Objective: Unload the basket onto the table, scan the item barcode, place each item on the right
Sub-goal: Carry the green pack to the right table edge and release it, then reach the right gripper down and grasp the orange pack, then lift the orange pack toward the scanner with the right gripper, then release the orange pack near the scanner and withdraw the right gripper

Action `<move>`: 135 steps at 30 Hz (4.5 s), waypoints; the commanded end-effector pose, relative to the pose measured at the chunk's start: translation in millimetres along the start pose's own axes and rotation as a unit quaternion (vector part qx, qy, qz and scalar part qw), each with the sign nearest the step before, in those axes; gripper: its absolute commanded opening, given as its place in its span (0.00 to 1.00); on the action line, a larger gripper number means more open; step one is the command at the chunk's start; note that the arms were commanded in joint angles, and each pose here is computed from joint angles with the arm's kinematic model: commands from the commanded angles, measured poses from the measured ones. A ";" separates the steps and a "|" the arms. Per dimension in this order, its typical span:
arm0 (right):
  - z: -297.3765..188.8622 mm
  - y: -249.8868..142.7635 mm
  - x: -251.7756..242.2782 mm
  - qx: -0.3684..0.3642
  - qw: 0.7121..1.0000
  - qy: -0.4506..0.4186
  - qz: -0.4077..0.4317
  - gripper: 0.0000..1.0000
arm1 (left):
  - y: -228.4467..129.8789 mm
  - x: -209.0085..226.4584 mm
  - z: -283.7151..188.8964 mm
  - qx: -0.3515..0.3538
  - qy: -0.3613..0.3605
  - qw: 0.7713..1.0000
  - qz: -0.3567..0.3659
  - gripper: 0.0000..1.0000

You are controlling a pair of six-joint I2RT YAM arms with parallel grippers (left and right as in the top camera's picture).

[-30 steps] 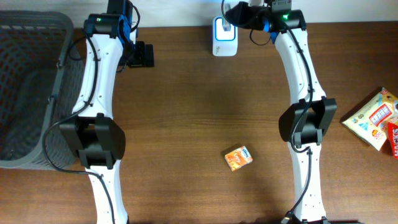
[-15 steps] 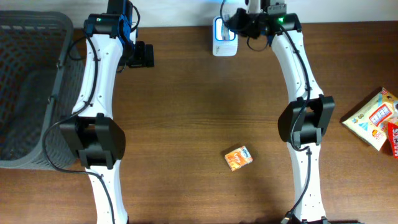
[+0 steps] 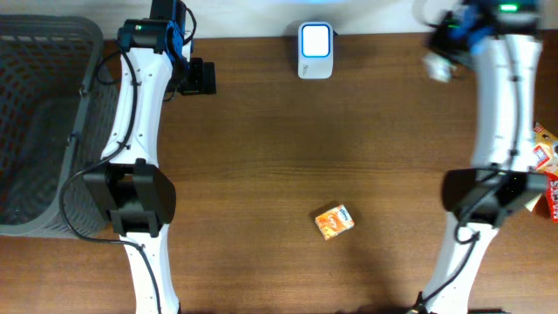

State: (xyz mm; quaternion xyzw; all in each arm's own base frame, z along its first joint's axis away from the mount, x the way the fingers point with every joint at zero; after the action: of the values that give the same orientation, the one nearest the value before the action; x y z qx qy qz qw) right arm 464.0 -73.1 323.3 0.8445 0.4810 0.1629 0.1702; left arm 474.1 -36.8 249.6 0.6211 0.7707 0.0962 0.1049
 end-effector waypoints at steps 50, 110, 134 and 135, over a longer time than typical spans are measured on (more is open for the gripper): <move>-55.2 -194.0 50.7 0.171 0.972 -0.017 -0.158 0.99 | -0.4 -1.2 -3.2 -0.004 -0.001 1.000 -0.002 0.99; 56.9 -295.0 153.4 0.166 0.980 0.005 -0.106 0.09 | -0.6 -2.1 -3.2 -0.004 -0.001 1.000 -0.001 0.99; 21.2 -170.4 96.1 0.128 0.983 0.058 -0.121 0.98 | -0.6 -2.1 -3.2 -0.004 -0.001 1.000 -0.001 0.99; 18.0 -157.8 82.6 0.130 0.985 0.049 -0.102 0.99 | -0.6 -2.1 -3.2 -0.004 -0.001 1.000 -0.001 0.99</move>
State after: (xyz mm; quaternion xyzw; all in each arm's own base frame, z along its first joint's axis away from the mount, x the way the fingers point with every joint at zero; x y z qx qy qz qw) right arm 384.2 118.6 197.0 0.7678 0.6347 0.0851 0.0202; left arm 474.0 -37.7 249.6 0.6218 0.7701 0.0963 0.1049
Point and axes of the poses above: each gripper's point midway between its finger pads, its own z axis out along the fingers, its own x axis along the line the jaws close on, y = z × x, the point moved 10 cm from there along -z, back along the fingers, and after that the axes turned 9 degrees about -z, right-handed, at the moved point
